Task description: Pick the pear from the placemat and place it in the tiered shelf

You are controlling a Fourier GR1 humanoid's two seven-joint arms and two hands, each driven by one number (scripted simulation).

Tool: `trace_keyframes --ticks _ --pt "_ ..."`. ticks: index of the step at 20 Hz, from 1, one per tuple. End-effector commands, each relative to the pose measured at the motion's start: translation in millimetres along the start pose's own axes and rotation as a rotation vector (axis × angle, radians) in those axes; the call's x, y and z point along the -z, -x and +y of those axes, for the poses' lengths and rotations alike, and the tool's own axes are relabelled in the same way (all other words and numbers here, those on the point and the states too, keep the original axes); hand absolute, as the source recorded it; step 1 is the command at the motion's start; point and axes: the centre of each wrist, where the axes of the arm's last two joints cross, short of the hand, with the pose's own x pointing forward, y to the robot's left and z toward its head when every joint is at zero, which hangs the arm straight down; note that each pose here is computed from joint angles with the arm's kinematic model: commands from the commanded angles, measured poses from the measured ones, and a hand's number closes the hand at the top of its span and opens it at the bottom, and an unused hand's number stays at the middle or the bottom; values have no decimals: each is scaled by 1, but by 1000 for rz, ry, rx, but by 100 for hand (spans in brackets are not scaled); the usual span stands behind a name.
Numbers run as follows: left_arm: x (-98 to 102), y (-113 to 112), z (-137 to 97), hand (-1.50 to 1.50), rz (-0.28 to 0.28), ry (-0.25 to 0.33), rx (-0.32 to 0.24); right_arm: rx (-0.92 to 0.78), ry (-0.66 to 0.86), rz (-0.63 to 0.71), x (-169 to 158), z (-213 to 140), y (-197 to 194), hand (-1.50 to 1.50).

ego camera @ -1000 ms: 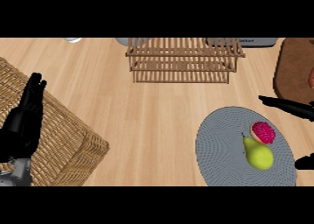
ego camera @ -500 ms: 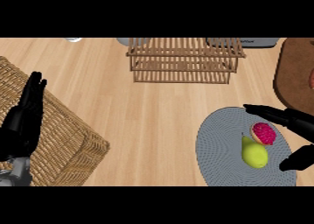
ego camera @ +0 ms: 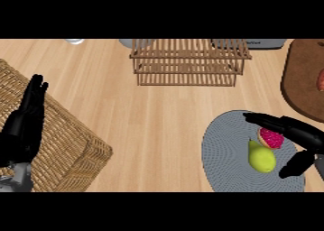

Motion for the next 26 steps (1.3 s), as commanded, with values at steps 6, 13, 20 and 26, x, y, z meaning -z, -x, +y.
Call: trace_keyframes --ticks 6,13,20,26 --pt "3 11 -22 0 27 29 -19 69 -99 -91 16 21 11 -150" --pt "5 2 -8 0 27 11 -28 -8 -131 -134 37 36 1 150" --pt "-4 25 -4 0 29 21 -27 -70 6 -198 29 32 20 150" --pt "-3 4 9 0 39 -14 5 -206 117 467 80 53 -11 150"
